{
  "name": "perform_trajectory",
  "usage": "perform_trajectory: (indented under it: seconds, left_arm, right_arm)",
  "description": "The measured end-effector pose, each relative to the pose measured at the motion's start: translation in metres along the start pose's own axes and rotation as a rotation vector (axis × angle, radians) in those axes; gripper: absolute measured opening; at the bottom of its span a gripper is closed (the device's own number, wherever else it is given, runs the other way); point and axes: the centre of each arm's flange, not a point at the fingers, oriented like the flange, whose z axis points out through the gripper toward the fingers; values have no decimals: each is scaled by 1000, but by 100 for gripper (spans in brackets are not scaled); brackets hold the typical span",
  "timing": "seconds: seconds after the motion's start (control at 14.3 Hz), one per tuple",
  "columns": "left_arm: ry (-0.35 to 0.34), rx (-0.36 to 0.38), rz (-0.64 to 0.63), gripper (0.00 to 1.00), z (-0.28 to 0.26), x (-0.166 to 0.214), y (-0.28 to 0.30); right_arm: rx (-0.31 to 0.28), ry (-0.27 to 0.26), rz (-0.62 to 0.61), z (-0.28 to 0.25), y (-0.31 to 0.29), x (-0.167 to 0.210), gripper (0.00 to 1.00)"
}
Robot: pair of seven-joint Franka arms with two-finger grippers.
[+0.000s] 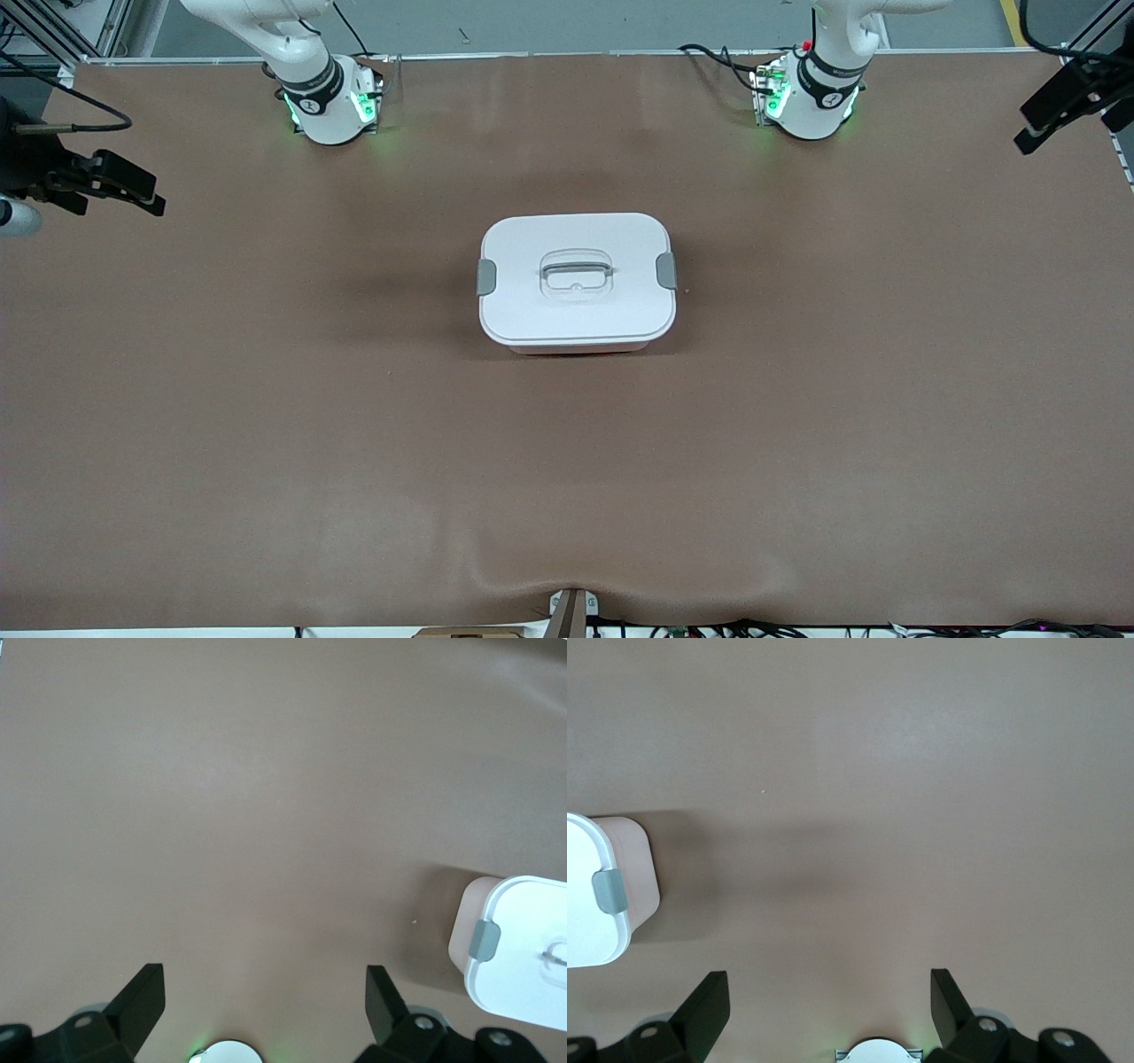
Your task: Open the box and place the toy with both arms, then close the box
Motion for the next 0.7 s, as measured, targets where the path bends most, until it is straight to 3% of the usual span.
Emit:
perform_trajectory:
  seconds: [0.35,0.7]
  left_arm:
    - [-21,-20,56,100,40,34,1]
    - [-32,-18,127,100,52,40,16]
  right_arm:
    - [0,0,-2,0,-1,0,100]
    - [0,0,-2,0,-1,0,100]
